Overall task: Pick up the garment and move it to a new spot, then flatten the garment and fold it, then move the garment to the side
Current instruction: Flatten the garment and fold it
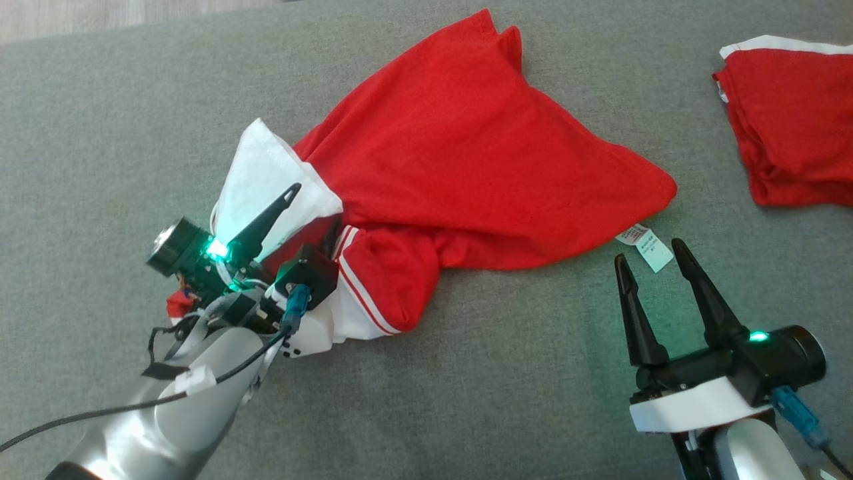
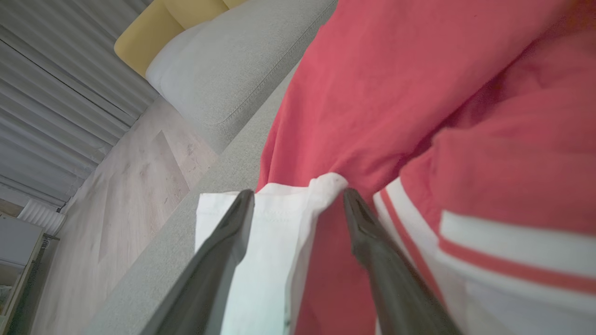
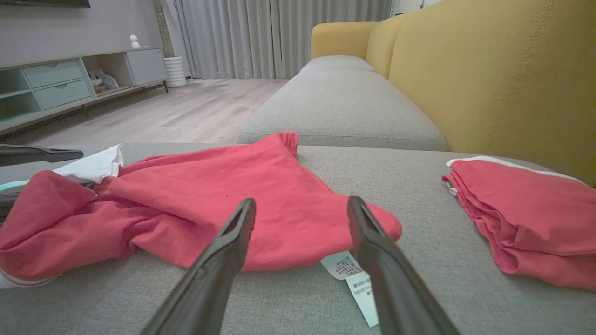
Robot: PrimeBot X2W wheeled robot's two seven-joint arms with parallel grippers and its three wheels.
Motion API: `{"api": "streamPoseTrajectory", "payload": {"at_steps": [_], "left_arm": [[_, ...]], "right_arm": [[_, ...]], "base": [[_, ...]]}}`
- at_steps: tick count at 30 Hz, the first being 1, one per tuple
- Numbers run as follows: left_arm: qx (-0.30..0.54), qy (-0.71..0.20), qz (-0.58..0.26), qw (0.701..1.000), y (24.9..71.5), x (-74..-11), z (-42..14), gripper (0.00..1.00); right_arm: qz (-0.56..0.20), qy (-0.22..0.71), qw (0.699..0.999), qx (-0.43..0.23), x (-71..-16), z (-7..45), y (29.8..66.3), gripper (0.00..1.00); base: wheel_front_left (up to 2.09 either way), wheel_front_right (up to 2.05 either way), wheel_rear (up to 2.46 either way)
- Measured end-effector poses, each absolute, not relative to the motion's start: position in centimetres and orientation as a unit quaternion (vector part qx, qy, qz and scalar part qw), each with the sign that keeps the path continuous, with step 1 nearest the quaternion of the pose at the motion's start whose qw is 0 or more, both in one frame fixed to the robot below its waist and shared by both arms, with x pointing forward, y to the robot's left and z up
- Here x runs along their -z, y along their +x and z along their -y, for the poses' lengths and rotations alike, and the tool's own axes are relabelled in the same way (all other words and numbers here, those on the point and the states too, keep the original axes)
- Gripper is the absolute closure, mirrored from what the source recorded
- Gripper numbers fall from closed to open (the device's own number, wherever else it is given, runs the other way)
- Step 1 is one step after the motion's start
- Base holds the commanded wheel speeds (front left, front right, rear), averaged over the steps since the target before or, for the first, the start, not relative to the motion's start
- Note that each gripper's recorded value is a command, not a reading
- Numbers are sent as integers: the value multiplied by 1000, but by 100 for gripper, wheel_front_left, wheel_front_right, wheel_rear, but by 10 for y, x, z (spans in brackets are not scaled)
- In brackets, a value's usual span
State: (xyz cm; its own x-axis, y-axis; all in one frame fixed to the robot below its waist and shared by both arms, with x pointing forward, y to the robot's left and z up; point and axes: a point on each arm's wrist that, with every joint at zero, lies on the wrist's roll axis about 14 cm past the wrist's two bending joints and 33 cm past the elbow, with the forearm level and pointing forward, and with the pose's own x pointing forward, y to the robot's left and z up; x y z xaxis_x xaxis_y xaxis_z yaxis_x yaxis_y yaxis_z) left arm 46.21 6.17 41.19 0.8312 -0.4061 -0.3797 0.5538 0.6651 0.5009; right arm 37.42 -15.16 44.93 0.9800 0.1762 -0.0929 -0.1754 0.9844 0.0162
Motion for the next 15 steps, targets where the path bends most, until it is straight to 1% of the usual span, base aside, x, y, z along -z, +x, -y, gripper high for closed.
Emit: {"api": "streamPoseTrajectory", "payload": {"at_steps": [6,7,8,10,11,12,13,14,15], "left_arm": [[264,308,-114,907,464,-416,-61,0],[264,307,-115,907,464,-415,-61,4],[265,306,-116,907,464,-415,-61,18],[266,306,-117,906,463,-414,-61,51],[267,306,-118,906,463,-413,-61,59],[271,301,-125,906,462,-410,-60,78],[271,299,-129,906,461,-408,-60,84],[272,299,-131,905,461,-407,-61,95],[273,300,-132,905,461,-406,-60,100]], "right_arm": [[-48,5,995,-92,-448,149,375,0],[-48,5,995,-93,-448,149,375,0],[-48,5,994,-94,-448,148,375,0],[-49,5,994,-94,-448,148,375,0],[-49,5,994,-95,-448,147,375,0],[-50,6,994,-95,-447,147,375,0],[-51,6,994,-95,-446,147,375,0],[-52,6,994,-95,-446,147,375,0],[-53,6,994,-95,-445,147,375,0]], "base": [[0,0,0],[0,0,0],[0,0,0],[0,0,0],[0,0,0],[0,0,0],[0,0,0],[0,0,0],[0,0,0]]}}
